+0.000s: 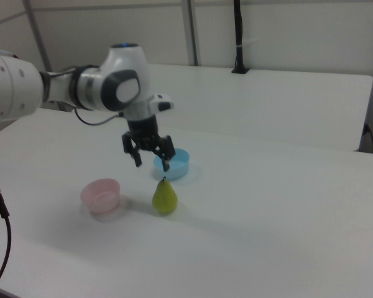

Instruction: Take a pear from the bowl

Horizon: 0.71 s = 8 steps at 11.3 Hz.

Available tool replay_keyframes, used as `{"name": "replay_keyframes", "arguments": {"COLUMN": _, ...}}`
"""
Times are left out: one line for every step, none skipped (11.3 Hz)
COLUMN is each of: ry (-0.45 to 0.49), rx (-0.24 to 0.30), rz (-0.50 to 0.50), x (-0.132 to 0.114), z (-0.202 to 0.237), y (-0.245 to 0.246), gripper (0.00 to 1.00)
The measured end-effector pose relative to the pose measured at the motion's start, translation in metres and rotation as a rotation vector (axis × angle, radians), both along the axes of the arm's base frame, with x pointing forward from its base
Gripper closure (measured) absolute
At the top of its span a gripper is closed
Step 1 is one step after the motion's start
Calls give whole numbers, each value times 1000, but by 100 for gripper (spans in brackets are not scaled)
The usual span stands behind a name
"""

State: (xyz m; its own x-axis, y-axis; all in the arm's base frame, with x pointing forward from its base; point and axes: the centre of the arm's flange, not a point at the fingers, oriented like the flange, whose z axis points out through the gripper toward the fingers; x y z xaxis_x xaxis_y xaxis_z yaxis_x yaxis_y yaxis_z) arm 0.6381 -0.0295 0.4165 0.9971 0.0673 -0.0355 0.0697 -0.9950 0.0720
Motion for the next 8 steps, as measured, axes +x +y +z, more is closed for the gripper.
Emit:
{"name": "replay_keyframes", "arguments": {"ry": -16, "rx": -3, "rz": -35, "x": -3, "z": 22, "y": 20, "gripper": 0}}
{"name": "replay_keyframes", "arguments": {"ry": -34, "rx": -5, "rz": -68, "x": -7, "z": 47, "y": 39, "gripper": 0}}
{"name": "replay_keyframes", "arguments": {"ry": -42, "rx": -5, "rz": -76, "x": -15, "z": 69, "y": 52, "gripper": 0}}
{"name": "replay_keyframes", "arguments": {"ry": -39, "rx": -5, "rz": -81, "x": -26, "z": 89, "y": 60, "gripper": 0}}
{"name": "replay_keyframes", "arguments": {"ry": -33, "rx": -6, "rz": -86, "x": -37, "z": 108, "y": 62, "gripper": 0}}
{"name": "replay_keyframes", "arguments": {"ry": -28, "rx": -6, "rz": -90, "x": -48, "z": 124, "y": 61, "gripper": 0}}
{"name": "replay_keyframes", "arguments": {"ry": -27, "rx": -5, "rz": -93, "x": -55, "z": 135, "y": 60, "gripper": 0}}
{"name": "replay_keyframes", "arguments": {"ry": -34, "rx": -3, "rz": -94, "x": -59, "z": 142, "y": 59, "gripper": 0}}
